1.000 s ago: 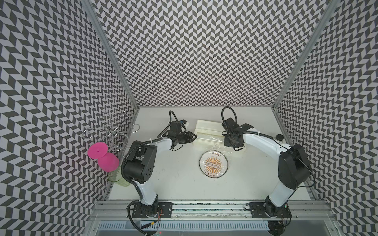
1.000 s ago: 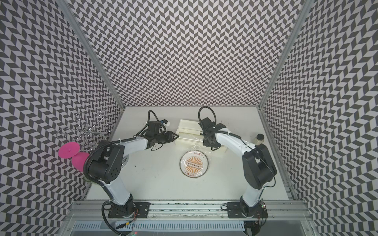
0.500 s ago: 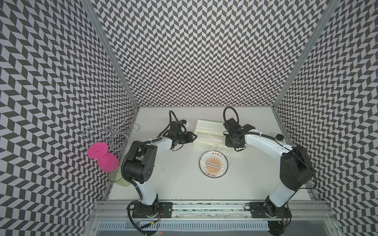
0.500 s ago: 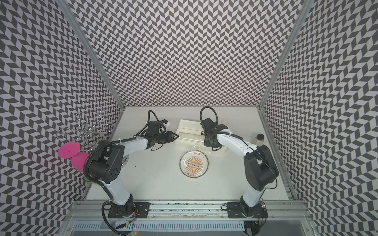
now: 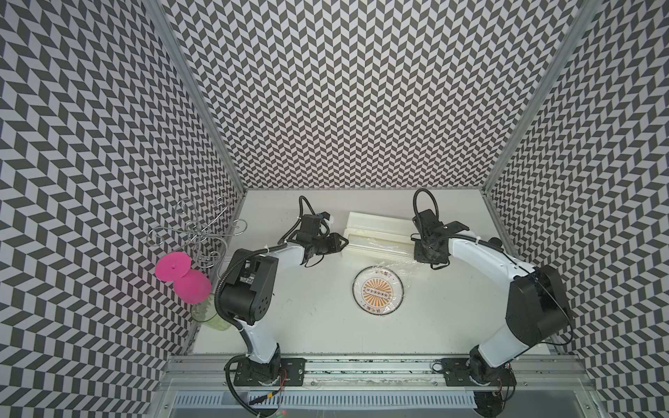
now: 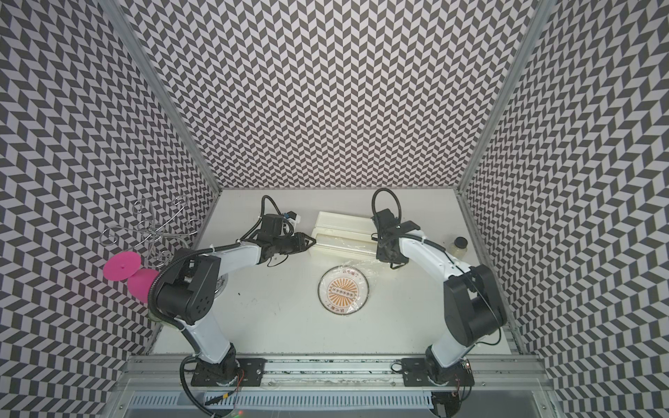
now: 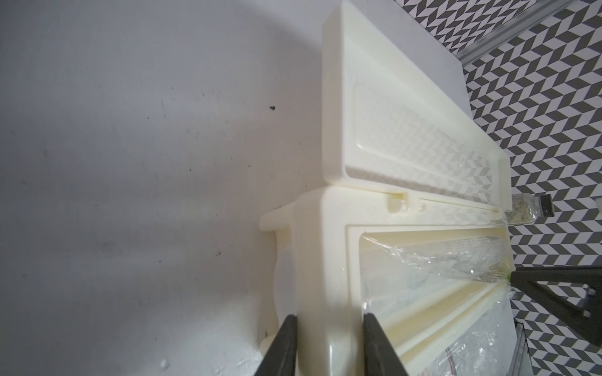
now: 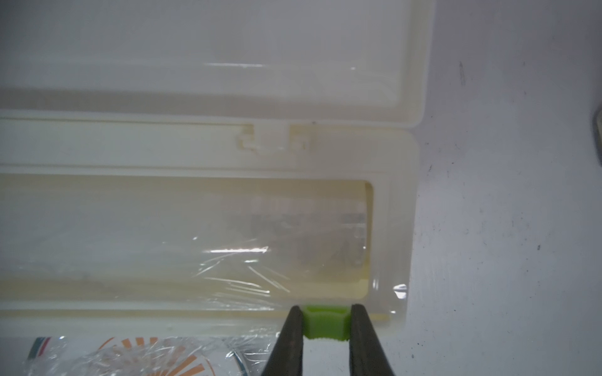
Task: Wrap the plate with plastic wrap
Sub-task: Tear off the plastic wrap from the plastic wrap cutting box.
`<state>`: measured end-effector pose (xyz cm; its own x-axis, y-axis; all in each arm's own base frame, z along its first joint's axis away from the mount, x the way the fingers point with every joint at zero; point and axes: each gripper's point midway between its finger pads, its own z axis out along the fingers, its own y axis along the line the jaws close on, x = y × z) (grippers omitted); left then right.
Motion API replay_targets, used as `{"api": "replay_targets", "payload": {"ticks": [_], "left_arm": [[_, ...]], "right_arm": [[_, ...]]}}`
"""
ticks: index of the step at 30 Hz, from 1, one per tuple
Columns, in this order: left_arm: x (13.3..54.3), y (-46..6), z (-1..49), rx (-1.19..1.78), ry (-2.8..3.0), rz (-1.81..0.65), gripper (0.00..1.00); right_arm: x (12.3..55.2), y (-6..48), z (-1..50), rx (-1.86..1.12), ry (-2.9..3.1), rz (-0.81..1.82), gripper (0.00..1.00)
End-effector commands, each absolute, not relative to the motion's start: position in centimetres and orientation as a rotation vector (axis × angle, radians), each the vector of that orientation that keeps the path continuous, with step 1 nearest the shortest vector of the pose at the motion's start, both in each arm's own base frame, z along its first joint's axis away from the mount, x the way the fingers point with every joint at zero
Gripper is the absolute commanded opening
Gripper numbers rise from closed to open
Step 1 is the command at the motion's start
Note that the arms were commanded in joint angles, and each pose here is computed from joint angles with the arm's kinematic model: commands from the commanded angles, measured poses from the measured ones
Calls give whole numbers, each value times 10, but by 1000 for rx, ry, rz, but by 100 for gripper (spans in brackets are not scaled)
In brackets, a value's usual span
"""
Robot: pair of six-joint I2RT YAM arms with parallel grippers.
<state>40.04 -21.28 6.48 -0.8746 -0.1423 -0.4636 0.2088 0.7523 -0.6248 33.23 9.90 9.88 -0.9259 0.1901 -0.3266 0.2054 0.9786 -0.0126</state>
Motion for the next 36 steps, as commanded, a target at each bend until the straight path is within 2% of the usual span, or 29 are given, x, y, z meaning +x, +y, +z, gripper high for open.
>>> {"api": "replay_targets", "payload": {"ticks": [1,6,9,12,16,23,29,34,36], "left_arm": [[304,-152,-59,-161,3005,-591,33],[304,-152,-60,-158,3006,-590,33],[303,-152,-60,-157,3009,-592,33],[303,-153,-60,-151,3007,-591,33],[303,-154,-59,-147,3006,-587,33],[304,-154,-58,-141,3003,-583,32],[304,-155,-57,-135,3000,-579,32],[303,-157,-56,-120,2998,-573,33],[303,-158,-56,-118,2998,-574,33]], "right_arm": [[315,58,95,299,2831,-255,14],[314,51,94,312,2839,-226,19],[321,63,96,276,2844,-135,36],[330,72,100,241,2825,-63,42],[331,72,94,214,2844,-38,41],[325,56,86,258,2860,-44,21],[327,52,92,272,2834,-46,14],[325,53,92,295,2833,36,20],[324,52,94,295,2831,44,31]]}}
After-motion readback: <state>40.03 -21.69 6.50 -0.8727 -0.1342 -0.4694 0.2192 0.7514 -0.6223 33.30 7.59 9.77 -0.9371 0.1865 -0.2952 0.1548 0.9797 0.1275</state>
